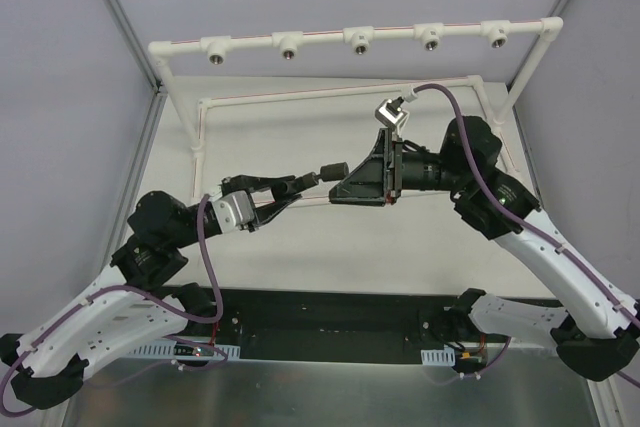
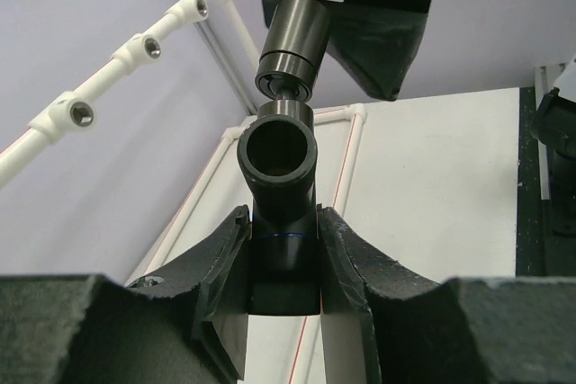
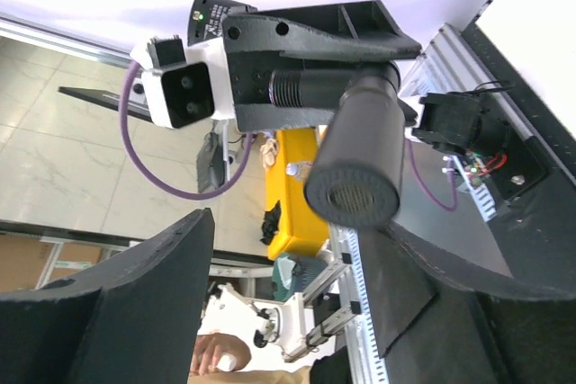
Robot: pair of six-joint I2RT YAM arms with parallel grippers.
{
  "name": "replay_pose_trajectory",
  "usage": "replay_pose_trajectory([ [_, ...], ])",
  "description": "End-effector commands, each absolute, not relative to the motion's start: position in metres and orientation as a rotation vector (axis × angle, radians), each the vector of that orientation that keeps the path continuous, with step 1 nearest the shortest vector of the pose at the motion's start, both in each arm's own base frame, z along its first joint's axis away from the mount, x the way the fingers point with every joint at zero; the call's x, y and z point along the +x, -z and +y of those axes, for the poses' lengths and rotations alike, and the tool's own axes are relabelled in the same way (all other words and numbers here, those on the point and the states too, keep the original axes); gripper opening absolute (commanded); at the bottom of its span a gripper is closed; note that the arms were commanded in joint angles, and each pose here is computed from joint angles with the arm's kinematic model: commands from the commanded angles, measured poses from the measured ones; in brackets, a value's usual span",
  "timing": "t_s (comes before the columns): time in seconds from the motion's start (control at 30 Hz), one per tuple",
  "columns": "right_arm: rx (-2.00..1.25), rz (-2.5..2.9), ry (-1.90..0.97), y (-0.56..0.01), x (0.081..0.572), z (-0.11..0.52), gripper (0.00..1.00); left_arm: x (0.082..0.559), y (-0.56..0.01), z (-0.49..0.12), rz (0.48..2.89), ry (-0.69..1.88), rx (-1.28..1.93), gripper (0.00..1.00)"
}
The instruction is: Install the water faucets
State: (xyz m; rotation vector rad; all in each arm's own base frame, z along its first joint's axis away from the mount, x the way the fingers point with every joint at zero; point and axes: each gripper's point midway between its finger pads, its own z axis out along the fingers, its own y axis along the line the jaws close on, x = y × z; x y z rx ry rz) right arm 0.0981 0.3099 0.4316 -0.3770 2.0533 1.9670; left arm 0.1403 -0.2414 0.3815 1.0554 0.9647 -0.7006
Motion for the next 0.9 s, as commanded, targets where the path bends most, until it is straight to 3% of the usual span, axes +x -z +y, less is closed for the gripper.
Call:
replay_pose_trajectory([
  [0.0,-0.445,1.986,-1.855,-0.43,0.098,0.295,0.71,0.144,-0.417,-0.228,0.92,0.707,0.885,0.0],
  [0.3,-0.491,1.805,-1.493,-0.415,0.118,0.266,0.72,0.157,-0.442,-0.211,1.014,0.901,0.512,0.0],
  [0.57,-0.374,1.38,-1.447,-0.448,0.138,0.249,0.61,0.166,-0.464,-0.2,1.02,1.301,0.037,0.0],
  [0.87,-0.41,1.144,-1.516,-0.49,0.145,0.266,0.66,0.137,-0.501,-0.241,0.98,1.721,0.112,0.0],
])
